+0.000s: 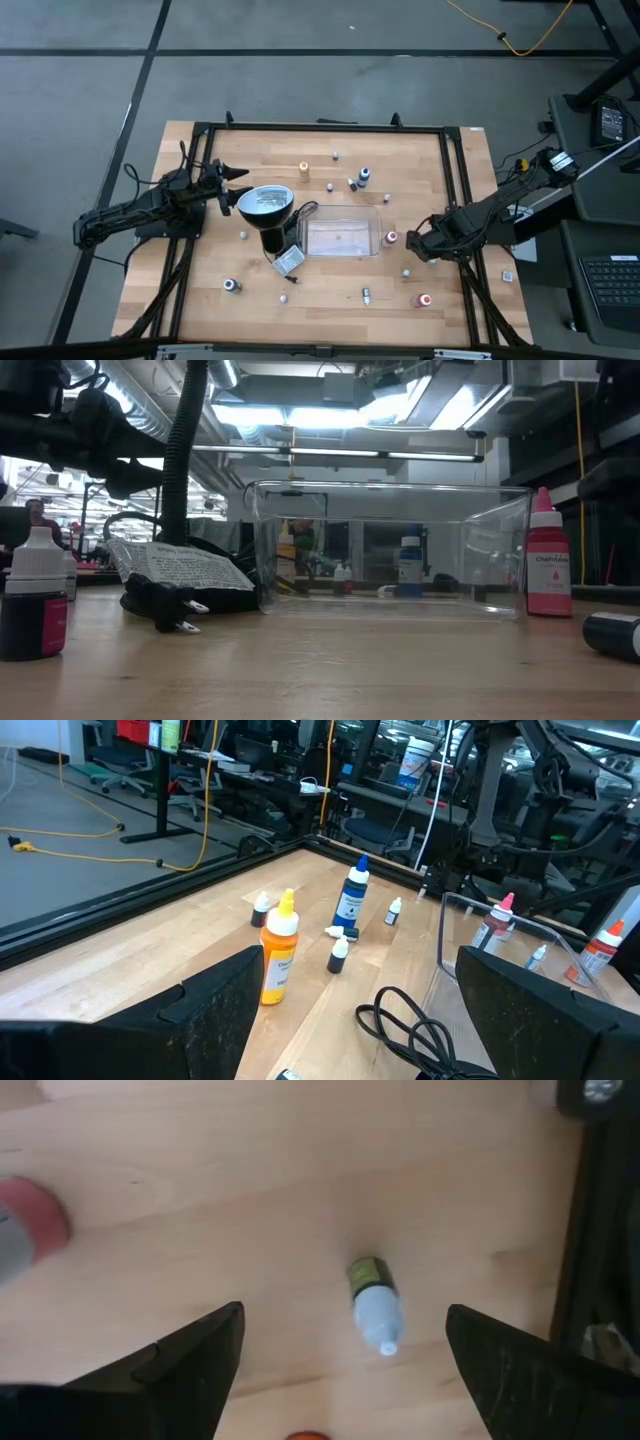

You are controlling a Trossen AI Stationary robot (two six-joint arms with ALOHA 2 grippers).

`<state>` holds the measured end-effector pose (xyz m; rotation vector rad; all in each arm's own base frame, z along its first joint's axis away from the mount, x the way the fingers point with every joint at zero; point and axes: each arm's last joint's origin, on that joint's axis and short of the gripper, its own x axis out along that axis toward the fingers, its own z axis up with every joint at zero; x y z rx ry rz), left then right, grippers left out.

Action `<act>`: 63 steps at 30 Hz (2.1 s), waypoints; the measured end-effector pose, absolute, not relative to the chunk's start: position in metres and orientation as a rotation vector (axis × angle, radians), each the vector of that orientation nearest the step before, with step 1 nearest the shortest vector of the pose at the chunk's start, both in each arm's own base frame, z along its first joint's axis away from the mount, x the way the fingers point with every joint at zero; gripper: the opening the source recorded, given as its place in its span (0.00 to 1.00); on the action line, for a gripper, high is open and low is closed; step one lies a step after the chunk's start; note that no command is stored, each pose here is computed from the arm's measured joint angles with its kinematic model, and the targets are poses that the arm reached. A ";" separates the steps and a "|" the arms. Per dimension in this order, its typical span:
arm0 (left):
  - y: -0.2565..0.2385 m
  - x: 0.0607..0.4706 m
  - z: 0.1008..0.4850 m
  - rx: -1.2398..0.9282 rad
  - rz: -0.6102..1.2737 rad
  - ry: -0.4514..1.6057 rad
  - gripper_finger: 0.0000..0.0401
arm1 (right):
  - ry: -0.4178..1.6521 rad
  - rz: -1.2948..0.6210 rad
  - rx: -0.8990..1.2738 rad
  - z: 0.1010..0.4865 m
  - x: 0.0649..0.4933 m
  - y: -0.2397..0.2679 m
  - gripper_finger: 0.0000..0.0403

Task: Pick & Place food coloring
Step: Put the small green food coloring bottle into the transparent bin

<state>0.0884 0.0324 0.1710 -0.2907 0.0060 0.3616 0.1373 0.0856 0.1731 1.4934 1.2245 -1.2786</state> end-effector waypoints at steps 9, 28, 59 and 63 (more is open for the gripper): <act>0.032 0.088 0.171 -0.291 0.361 0.006 0.80 | 1.223 -1.275 1.501 0.159 0.137 0.086 0.86; 0.032 0.088 0.171 -0.291 0.361 0.006 0.80 | 1.239 -1.248 1.523 0.157 0.138 0.087 0.61; 0.032 0.088 0.171 -0.291 0.362 0.006 0.80 | 1.244 -1.238 1.514 0.158 0.138 0.087 0.16; 0.032 0.088 0.171 -0.291 0.361 0.006 0.80 | 1.262 -1.218 1.476 0.165 0.139 0.087 0.16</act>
